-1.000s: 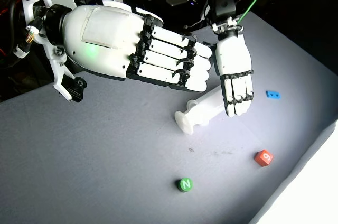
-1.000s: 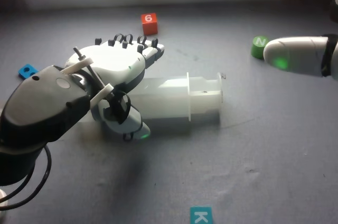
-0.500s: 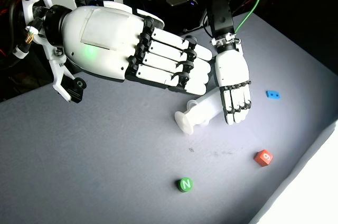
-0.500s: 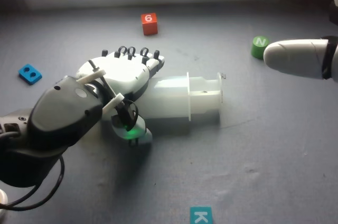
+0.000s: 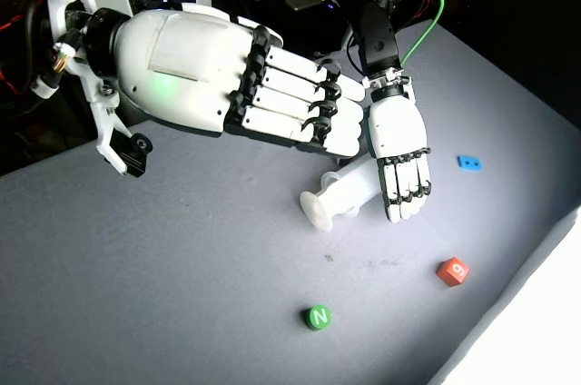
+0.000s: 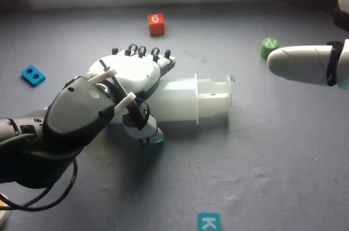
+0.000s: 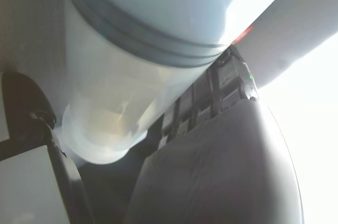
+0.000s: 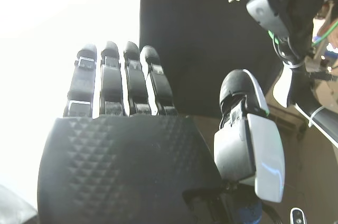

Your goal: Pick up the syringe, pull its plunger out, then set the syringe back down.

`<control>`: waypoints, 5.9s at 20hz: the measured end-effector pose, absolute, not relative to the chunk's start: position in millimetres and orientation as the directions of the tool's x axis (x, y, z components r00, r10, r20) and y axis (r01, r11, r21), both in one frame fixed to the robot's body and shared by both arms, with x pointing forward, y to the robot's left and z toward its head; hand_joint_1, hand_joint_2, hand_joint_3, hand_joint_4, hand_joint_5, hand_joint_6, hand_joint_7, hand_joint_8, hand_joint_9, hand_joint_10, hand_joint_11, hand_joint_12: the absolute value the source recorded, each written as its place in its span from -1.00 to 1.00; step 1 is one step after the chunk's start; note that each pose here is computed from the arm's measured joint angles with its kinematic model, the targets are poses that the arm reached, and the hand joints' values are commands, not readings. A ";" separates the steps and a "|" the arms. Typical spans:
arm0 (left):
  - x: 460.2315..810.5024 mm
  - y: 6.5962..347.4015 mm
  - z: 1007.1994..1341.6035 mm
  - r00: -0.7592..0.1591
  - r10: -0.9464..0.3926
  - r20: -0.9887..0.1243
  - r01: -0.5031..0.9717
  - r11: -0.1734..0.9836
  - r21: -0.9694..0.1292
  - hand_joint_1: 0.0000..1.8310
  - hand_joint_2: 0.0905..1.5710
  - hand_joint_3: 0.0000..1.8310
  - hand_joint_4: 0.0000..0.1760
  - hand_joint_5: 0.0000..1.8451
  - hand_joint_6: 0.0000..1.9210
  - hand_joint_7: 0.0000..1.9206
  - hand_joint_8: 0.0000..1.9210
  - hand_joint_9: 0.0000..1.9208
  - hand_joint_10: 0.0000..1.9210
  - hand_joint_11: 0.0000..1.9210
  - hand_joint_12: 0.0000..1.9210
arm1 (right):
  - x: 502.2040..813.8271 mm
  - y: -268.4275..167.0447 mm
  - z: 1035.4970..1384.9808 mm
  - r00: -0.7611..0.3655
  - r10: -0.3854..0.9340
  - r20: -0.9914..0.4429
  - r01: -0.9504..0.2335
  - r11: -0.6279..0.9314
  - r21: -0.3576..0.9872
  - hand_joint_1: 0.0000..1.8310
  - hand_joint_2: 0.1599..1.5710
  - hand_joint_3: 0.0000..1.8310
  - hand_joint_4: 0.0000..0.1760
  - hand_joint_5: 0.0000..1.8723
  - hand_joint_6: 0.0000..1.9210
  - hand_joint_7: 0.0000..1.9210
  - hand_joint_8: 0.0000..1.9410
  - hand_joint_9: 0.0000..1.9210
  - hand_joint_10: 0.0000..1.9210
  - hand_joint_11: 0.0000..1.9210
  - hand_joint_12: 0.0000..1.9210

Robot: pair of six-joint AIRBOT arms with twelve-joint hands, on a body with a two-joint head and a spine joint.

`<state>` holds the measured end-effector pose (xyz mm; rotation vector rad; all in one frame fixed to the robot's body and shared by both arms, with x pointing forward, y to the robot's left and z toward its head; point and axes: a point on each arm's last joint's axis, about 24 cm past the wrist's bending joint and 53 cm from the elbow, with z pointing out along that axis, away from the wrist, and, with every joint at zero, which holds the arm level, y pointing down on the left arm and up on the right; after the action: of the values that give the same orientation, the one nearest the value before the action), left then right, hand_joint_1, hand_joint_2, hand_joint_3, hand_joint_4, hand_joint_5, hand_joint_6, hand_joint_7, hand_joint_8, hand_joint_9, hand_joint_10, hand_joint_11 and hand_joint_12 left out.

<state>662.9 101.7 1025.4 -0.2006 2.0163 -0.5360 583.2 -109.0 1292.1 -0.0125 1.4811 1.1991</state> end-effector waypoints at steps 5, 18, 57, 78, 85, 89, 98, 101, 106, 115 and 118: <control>663.6 102.3 1026.0 -0.471 -0.348 -0.810 0.089 0.895 -0.436 0.31 0.41 -0.99 -0.90 -0.01 0.12 0.01 0.06 0.10 -0.66 -0.45 0.30 | 582.5 -104.7 1291.3 -0.341 0.591 -0.731 -0.601 0.461 0.653 -1.00 0.51 -1.00 -1.00 -0.87 -0.99 -0.85 -0.99 -0.90 -0.99 -0.97 -0.98; 655.4 90.9 1031.6 -0.499 -0.363 -0.787 0.097 0.879 -0.467 0.31 0.42 -1.00 -0.69 0.03 0.11 -0.04 0.13 -0.14 -0.13 -0.50 0.35 | 580.1 -100.0 1291.1 -0.356 0.593 -0.722 -0.606 0.442 0.661 -1.00 0.52 -1.00 -1.00 -0.84 -1.00 -0.83 -1.00 -0.89 -1.00 -1.00 -0.82; 667.5 81.0 1152.6 -0.444 -0.377 -0.813 0.192 0.846 -0.497 0.33 0.39 -1.00 -0.70 0.04 0.09 0.03 0.03 -0.10 -0.13 -0.53 0.43 | 630.9 -92.5 1266.5 -0.526 0.734 -0.430 -0.324 0.295 0.899 -0.02 0.38 -0.97 -1.00 -0.95 -0.99 -0.88 -1.00 -0.89 -0.98 -1.00 -0.55; 673.6 80.7 1171.2 -0.411 -0.377 -0.830 0.201 0.851 -0.486 0.33 0.39 -1.00 -0.68 0.06 0.05 0.02 0.05 -0.10 -0.13 -0.50 0.39 | 664.4 -67.0 1240.0 -0.553 0.758 -0.346 -0.233 0.258 0.938 0.07 0.36 -1.00 -1.00 -0.66 -0.89 -0.59 -0.90 -0.63 -0.86 -1.00 0.03; 672.0 76.4 1171.8 -0.426 -0.387 -0.818 0.206 0.839 -0.504 0.32 0.41 -1.00 -0.70 0.02 0.12 0.00 0.07 -0.12 -0.12 -0.51 0.41 | 668.1 -72.0 1247.5 -0.529 0.779 -0.335 -0.246 0.237 0.940 0.40 0.56 -1.00 -1.00 -0.16 0.29 -0.30 0.63 -0.44 0.62 -0.79 0.68; 672.2 76.3 1172.6 -0.426 -0.391 -0.816 0.205 0.837 -0.508 0.45 0.42 -1.00 -1.00 -0.01 0.16 0.01 0.03 -0.17 0.28 -0.51 0.40 | 669.0 -74.3 1248.5 -0.524 0.782 -0.337 -0.248 0.238 0.939 0.45 0.54 -1.00 -1.00 -0.16 0.24 -0.27 0.60 -0.39 0.67 -0.77 0.75; 672.1 74.6 1174.7 -0.427 -0.399 -0.811 0.207 0.830 -0.518 0.48 0.43 -1.00 -1.00 -0.03 0.19 -0.01 0.05 -0.21 0.40 -0.52 0.45 | 664.3 -86.2 1250.6 -0.515 0.782 -0.351 -0.246 0.258 0.934 0.29 0.50 -1.00 -1.00 -0.12 0.19 -0.20 0.55 -0.40 0.57 -0.75 0.78; 671.9 74.0 1174.7 -0.429 -0.400 -0.810 0.208 0.829 -0.520 0.33 0.40 -1.00 -0.82 0.03 0.12 0.01 0.04 -0.13 -0.10 -0.51 0.38 | 662.4 -91.8 1252.4 -0.510 0.783 -0.355 -0.243 0.264 0.933 0.30 0.49 -1.00 -1.00 -0.07 0.12 -0.22 0.57 -0.40 0.58 -0.74 0.78; 672.5 71.2 1180.5 -0.424 -0.408 -0.809 0.217 0.821 -0.528 0.32 0.41 -1.00 -0.68 0.03 0.11 -0.01 0.08 -0.12 -0.15 -0.50 0.36 | 659.0 -107.4 1263.6 -0.488 0.789 -0.373 -0.255 0.279 0.926 0.30 0.50 -1.00 -1.00 -0.08 0.14 -0.23 0.58 -0.41 0.58 -0.77 0.80; 672.3 70.9 1180.3 -0.426 -0.410 -0.806 0.216 0.819 -0.531 0.32 0.41 -1.00 -0.71 0.02 0.14 0.00 0.05 -0.10 -0.17 -0.50 0.35 | 659.0 -125.9 1266.1 -0.469 0.794 -0.387 -0.243 0.305 0.921 0.28 0.51 -1.00 -1.00 -0.12 0.21 -0.22 0.54 -0.40 0.57 -0.77 0.81; 672.3 71.0 1180.2 -0.427 -0.413 -0.805 0.215 0.818 -0.534 0.32 0.41 -1.00 -0.75 -0.01 0.17 0.00 0.06 -0.12 -0.14 -0.52 0.40 | 659.3 -134.4 1266.5 -0.458 0.796 -0.395 -0.239 0.318 0.917 0.30 0.50 -1.00 -1.00 -0.11 0.17 -0.20 0.56 -0.41 0.58 -0.76 0.80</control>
<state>672.3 71.0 1180.2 -0.1491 1.8880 -0.7039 659.3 -134.4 1266.5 0.5173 1.6087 1.3305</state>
